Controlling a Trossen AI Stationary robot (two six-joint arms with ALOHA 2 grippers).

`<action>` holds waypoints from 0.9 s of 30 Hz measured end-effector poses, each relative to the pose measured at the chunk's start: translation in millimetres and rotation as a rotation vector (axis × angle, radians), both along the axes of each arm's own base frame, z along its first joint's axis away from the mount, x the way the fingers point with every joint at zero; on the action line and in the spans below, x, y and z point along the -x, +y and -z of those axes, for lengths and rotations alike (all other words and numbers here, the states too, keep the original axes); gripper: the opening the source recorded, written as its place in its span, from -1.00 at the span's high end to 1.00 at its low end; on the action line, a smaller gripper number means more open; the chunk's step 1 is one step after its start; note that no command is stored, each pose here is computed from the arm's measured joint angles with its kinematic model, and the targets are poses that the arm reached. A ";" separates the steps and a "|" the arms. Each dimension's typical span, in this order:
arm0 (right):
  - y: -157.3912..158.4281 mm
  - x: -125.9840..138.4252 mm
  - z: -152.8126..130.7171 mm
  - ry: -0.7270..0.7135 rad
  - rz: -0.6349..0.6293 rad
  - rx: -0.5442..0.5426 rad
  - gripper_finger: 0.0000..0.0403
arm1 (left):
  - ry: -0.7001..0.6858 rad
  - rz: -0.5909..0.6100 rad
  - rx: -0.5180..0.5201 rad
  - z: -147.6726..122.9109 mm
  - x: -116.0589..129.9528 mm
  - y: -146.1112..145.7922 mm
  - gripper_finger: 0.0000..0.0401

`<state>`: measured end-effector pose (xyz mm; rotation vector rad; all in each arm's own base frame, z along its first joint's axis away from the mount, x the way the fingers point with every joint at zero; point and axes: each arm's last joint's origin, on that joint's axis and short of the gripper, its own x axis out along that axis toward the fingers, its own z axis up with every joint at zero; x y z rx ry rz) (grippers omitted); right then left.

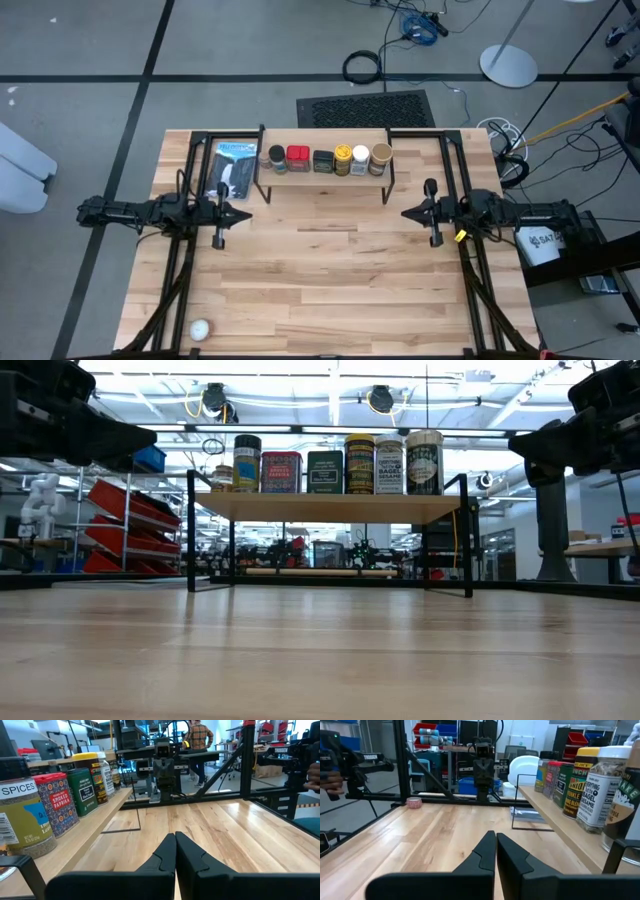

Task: Shelf spices
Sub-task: Return to Home Position

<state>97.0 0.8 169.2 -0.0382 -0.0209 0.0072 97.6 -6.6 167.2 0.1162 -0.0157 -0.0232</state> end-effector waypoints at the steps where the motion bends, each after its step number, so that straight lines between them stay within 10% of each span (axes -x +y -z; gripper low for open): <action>1: 0.0 0.0 0.0 0.000 0.000 -0.001 1.00 | 0.000 0.000 0.002 0.0 0.0 0.0 0.99; 27: 0.0 0.0 0.0 0.000 -0.002 -0.046 1.00 | 0.002 0.000 0.006 0.3 0.0 0.0 0.90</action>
